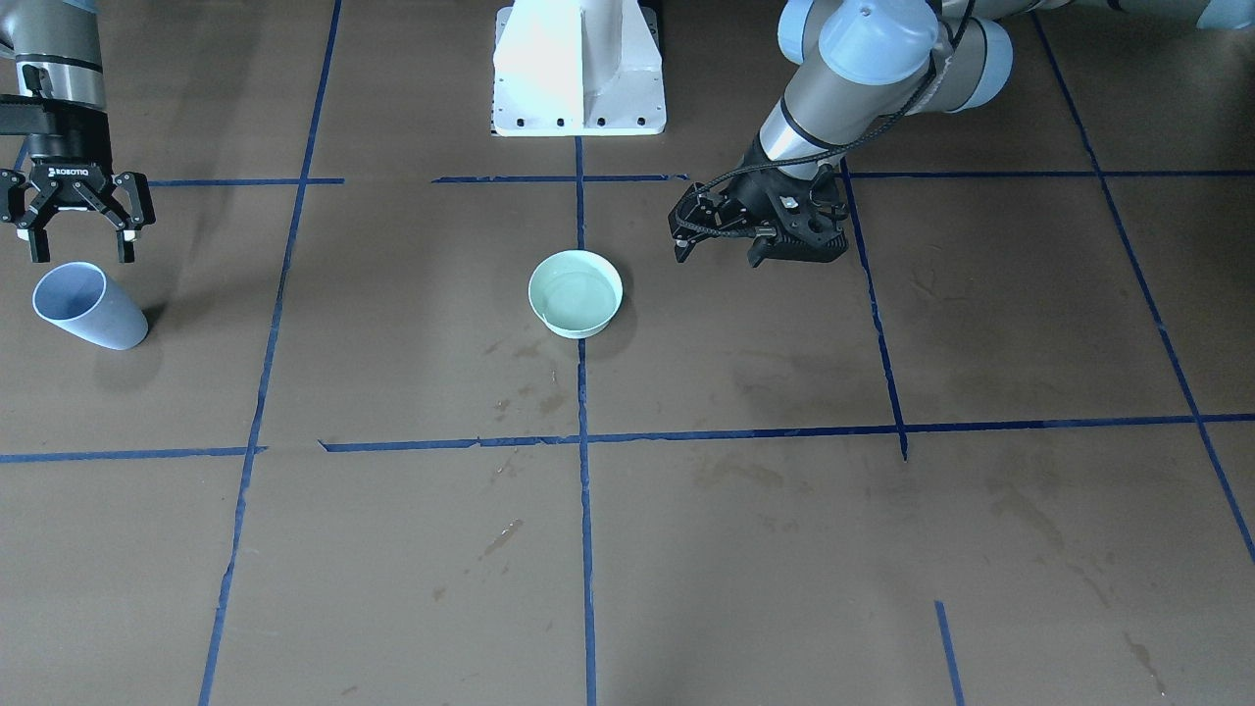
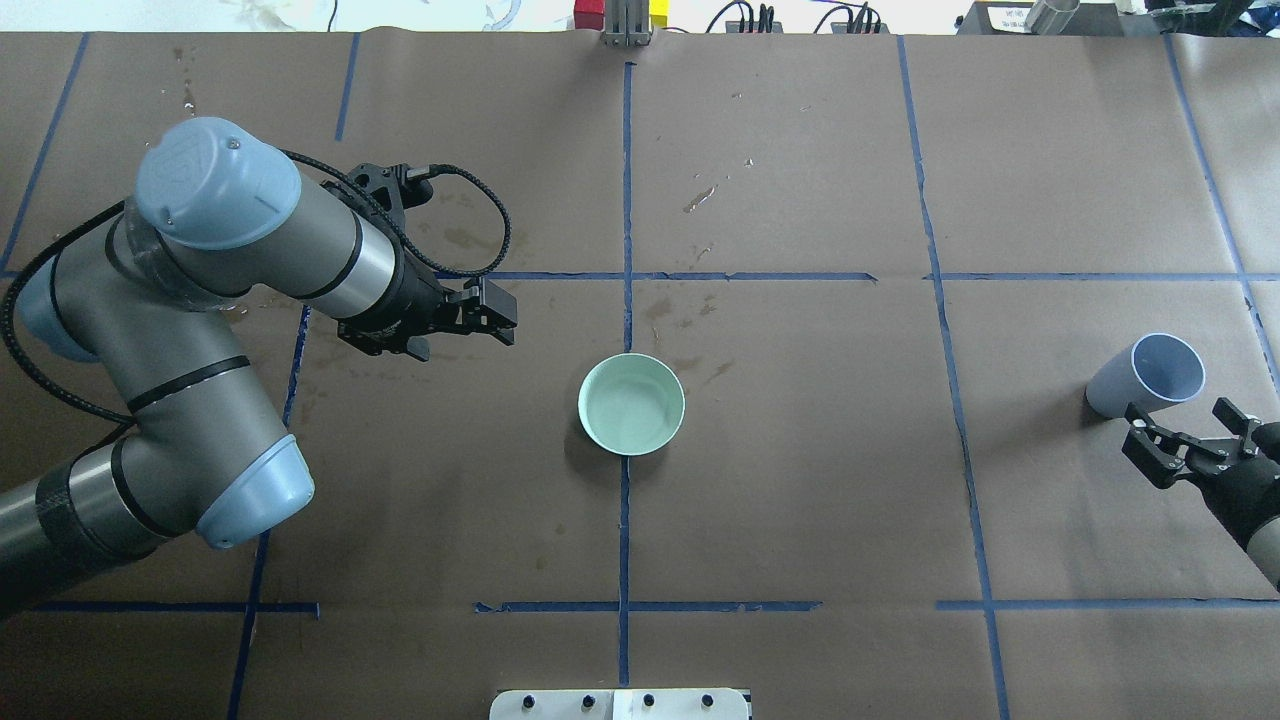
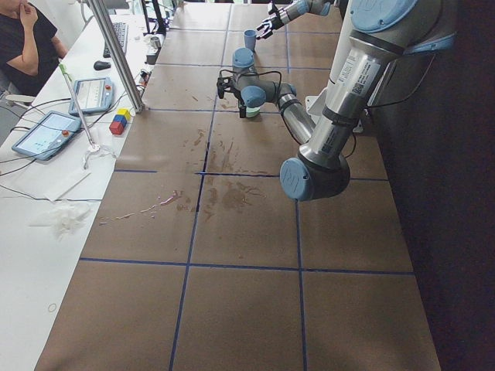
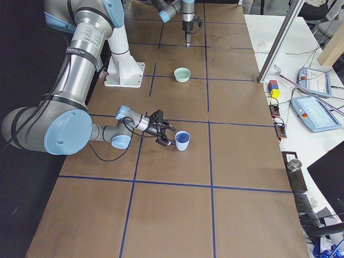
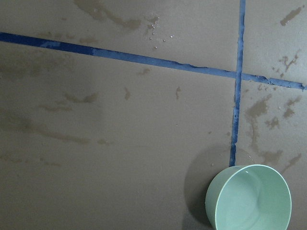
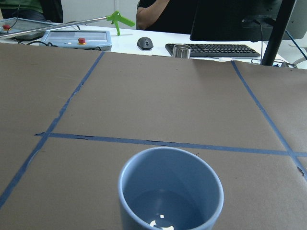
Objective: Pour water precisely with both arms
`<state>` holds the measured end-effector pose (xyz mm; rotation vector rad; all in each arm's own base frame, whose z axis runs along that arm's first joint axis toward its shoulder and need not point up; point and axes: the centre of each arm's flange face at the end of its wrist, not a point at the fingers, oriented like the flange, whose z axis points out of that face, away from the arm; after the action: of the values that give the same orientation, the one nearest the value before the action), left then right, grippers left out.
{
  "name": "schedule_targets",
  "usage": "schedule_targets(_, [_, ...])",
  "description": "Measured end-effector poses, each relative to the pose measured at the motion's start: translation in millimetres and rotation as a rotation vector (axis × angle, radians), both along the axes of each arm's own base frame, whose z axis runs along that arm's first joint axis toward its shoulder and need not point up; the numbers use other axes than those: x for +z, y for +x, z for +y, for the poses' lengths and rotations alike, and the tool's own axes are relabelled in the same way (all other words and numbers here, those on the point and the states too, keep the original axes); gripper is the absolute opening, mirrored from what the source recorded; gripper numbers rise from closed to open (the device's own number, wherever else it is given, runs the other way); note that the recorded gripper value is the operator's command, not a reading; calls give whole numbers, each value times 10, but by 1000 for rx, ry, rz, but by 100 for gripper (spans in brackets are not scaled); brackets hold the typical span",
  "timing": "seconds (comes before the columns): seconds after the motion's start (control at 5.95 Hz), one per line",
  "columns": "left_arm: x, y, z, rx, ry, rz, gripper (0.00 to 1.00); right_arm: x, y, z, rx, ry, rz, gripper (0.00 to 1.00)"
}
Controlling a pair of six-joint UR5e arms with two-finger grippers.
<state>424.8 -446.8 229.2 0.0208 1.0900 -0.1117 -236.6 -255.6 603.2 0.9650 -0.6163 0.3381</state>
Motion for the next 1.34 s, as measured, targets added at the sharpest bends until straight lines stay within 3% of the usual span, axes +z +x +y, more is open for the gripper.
schedule_targets(0.67, [31,-75,34,-2,0,1,99,162,-137,-22,55,45,9,100])
schedule_targets(1.34, [34,-95,40,-4,1,2,99,209,-327,-61,62,63,17,100])
